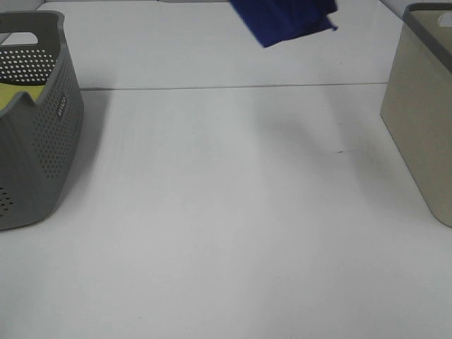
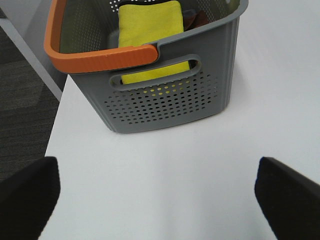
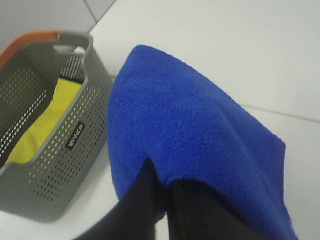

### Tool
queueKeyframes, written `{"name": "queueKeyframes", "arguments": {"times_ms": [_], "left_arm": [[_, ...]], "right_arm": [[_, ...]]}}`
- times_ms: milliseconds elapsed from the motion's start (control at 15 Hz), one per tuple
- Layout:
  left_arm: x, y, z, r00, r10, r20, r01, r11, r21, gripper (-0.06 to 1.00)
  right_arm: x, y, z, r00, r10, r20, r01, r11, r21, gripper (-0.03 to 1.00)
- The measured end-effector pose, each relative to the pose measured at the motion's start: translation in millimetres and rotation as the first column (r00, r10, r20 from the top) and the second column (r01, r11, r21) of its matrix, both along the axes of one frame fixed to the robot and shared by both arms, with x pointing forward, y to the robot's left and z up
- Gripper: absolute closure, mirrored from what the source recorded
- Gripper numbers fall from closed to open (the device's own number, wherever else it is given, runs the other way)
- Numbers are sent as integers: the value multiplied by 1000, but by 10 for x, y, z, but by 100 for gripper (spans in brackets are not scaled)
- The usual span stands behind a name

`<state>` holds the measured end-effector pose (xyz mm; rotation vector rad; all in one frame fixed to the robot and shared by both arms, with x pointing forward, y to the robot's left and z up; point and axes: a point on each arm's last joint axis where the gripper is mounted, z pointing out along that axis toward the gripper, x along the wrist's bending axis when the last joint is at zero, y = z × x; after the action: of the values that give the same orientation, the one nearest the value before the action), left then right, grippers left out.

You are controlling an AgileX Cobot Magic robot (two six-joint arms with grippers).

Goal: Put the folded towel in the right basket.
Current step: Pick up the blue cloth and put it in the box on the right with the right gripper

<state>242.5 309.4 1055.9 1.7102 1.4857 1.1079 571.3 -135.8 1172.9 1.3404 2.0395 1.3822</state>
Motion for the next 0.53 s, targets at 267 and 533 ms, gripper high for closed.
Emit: {"name": "queueKeyframes", "arguments": {"times_ms": [267,533], "left_arm": [[0,0,0,1000,0,0,0,1000,0,-4],[0,0,0,1000,0,0,0,1000,0,-4]], "right_arm": [[-88,-873,448,965,-241,103,235,970,65,92],[-64,-1725,508,865,-489,112,483,872,74,92]]}}
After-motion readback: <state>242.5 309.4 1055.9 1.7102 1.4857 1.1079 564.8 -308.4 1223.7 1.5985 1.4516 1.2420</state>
